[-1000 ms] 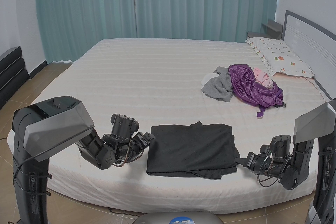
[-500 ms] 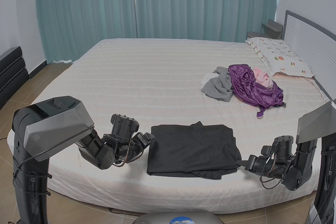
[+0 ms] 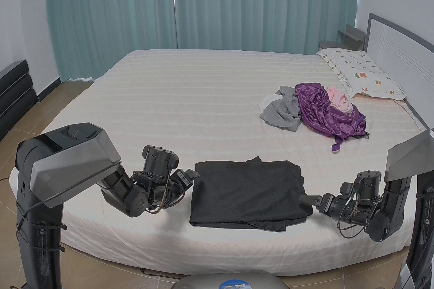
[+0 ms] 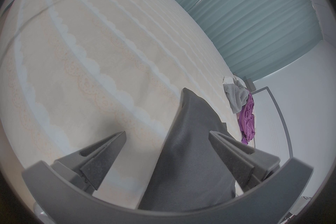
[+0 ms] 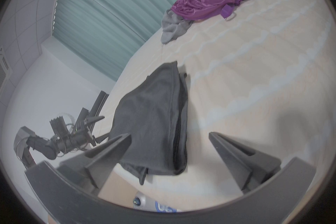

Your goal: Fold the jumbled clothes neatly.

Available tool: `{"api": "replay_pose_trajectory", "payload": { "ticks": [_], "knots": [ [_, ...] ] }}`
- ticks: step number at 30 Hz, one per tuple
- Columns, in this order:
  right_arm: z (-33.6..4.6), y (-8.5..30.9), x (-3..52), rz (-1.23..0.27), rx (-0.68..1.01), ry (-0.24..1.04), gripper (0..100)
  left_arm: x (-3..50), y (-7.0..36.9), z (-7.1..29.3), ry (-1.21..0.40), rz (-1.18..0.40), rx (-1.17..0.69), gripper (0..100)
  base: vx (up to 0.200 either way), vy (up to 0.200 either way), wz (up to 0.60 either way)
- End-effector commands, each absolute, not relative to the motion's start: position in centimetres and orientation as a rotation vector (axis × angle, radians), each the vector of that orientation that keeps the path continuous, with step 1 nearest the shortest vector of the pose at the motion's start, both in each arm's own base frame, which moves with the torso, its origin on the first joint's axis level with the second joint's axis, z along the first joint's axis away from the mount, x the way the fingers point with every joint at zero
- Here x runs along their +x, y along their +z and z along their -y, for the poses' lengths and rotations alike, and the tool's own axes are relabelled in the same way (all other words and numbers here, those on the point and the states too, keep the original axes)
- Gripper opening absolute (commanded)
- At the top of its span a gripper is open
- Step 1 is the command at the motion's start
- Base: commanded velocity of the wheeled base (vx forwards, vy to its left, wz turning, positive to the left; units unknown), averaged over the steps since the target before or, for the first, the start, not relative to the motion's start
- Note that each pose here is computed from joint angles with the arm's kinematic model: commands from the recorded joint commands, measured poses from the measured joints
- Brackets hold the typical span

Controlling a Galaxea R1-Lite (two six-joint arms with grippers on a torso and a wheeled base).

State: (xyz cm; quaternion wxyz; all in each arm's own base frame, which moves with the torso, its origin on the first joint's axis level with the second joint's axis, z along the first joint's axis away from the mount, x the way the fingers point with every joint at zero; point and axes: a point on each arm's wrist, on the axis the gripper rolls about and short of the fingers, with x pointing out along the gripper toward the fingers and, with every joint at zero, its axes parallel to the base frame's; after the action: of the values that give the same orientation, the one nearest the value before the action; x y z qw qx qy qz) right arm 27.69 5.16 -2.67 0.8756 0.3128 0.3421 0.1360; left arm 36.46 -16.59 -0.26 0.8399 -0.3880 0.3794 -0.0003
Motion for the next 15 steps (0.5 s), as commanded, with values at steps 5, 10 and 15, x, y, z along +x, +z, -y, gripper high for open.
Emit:
{"api": "replay_pose_trajectory", "payload": {
  "ticks": [5, 10, 15],
  "knots": [
    [-3.3, -2.1, 30.0, -0.623, 0.737, 0.226, 100, 37.0, 0.2, 17.1, -0.021, -0.782, -0.832, 100, 0.0, -0.12, 0.0],
    [-2.8, -2.4, 30.8, -0.614, 0.779, 0.205, 100, 37.2, 0.2, 17.2, -0.023, -0.779, -0.832, 100, 0.0, -0.2, 0.0],
    [-2.5, -3.7, 31.4, -0.629, 0.787, 0.189, 100, 37.6, 0.5, 17.3, -0.036, -0.768, -0.833, 100, 0.0, -0.04, 0.0]
  ]
}}
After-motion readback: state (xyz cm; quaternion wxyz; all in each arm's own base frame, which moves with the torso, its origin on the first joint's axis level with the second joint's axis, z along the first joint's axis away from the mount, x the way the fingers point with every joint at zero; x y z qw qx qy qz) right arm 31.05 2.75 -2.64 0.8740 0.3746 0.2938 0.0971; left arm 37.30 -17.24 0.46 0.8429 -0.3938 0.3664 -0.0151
